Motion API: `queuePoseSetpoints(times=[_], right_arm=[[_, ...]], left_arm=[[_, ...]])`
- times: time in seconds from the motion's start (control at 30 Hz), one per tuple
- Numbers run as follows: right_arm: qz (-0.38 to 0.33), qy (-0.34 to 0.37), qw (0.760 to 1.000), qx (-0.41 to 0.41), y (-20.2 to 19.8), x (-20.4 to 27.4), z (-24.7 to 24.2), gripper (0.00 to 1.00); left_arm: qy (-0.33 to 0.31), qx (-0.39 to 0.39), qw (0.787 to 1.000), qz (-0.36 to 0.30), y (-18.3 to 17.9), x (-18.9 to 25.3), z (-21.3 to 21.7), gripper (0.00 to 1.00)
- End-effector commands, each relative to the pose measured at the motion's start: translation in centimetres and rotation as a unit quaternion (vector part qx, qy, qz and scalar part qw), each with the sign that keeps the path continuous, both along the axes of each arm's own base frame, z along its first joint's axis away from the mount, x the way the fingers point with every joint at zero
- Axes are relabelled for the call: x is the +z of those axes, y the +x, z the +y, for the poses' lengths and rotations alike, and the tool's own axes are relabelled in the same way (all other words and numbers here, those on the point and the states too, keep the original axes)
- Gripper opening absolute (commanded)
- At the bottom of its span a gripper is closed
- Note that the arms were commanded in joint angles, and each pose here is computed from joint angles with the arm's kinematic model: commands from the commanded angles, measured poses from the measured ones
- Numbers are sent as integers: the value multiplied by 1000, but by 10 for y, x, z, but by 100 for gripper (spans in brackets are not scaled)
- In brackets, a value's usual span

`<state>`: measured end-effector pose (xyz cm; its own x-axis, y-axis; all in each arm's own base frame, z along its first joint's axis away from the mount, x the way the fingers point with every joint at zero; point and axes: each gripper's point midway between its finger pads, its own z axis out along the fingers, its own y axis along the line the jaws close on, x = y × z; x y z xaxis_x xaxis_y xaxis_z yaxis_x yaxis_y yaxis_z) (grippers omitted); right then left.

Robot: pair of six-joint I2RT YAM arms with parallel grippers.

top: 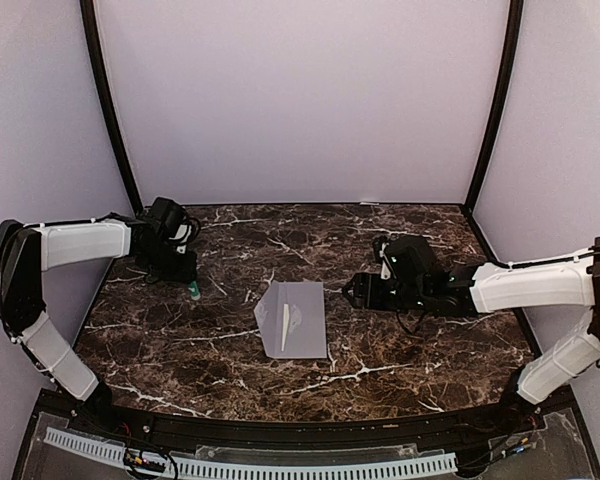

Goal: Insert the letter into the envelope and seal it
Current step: Open the solid glue cap from the solid glue.

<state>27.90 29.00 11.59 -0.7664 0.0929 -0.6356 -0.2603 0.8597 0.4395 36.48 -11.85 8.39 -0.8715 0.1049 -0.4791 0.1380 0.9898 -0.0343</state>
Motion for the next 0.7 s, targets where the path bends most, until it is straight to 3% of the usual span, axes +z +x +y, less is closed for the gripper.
queuePoseSetpoints(times=[0.0, 0.23, 0.37, 0.5, 0.67], right_arm=[[0, 4, 1000, -6, 5, -3, 1, 75], [-7, 5, 1000, -4, 6, 3, 1, 75], [-36, 4, 999, 16, 6, 23, 3, 74], [-91, 36, 989, 111, -7, 62, 23, 74], [-129, 96, 954, 253, -42, 105, 57, 73]], left_arm=[[0, 6, 1000, 3, -6, 1, 4, 29], [-2, 3, 1000, 4, -8, 4, 3, 13], [-42, -16, 999, 0, -14, 26, -10, 6], [-142, -86, 986, -5, -37, 69, -49, 5], [-229, -210, 950, 25, -85, 108, -112, 6]])
